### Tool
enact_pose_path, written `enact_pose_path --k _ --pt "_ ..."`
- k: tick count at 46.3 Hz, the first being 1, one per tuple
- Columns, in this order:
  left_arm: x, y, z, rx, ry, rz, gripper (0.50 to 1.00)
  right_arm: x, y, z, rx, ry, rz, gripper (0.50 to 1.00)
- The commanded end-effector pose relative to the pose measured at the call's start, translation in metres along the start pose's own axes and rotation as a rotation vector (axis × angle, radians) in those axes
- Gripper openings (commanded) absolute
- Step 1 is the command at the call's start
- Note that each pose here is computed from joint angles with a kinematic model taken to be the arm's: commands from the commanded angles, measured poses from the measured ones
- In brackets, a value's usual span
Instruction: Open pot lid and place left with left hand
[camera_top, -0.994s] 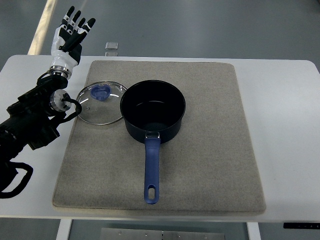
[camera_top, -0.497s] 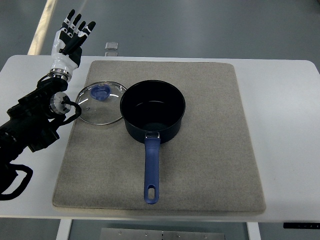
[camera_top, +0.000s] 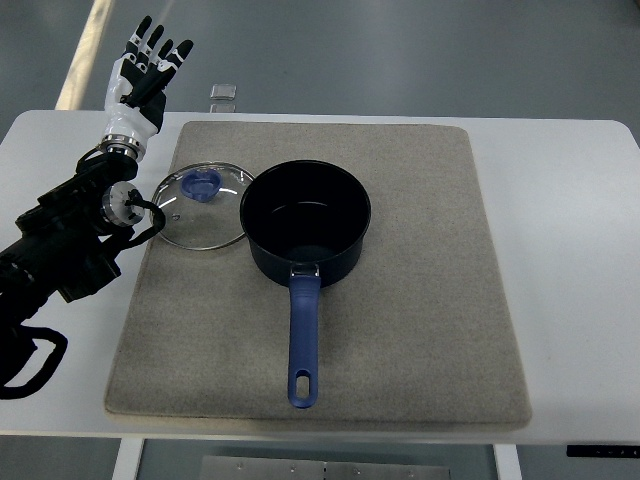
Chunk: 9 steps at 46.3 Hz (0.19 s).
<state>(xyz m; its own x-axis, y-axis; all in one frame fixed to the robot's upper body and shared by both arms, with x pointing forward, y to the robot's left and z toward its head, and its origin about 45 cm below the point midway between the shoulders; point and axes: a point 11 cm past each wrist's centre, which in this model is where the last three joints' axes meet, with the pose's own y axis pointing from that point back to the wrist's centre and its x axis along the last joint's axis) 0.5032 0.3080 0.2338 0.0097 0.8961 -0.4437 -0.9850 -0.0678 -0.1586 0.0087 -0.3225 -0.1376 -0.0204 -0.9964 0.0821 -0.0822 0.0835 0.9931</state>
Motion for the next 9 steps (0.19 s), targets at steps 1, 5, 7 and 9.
enact_pose_path --k 1,5,7,9 --pt "0.0030 0.0012 -0.0006 0.002 -0.004 0.005 0.979 0.0000 0.0000 -0.0003 0.001 0.000 0.000 0.915" --pt "0.0035 0.0017 -0.0011 0.003 -0.004 0.006 0.981 0.0000 0.0000 -0.0003 0.001 0.000 0.000 0.915" --pt "0.0035 0.0017 -0.0011 0.003 -0.004 0.006 0.981 0.0000 0.0000 -0.0003 0.001 0.000 0.000 0.915" --pt "0.0035 0.0022 -0.0022 0.005 -0.002 0.007 0.981 0.0000 0.0000 -0.0007 0.002 -0.006 0.000 0.915"
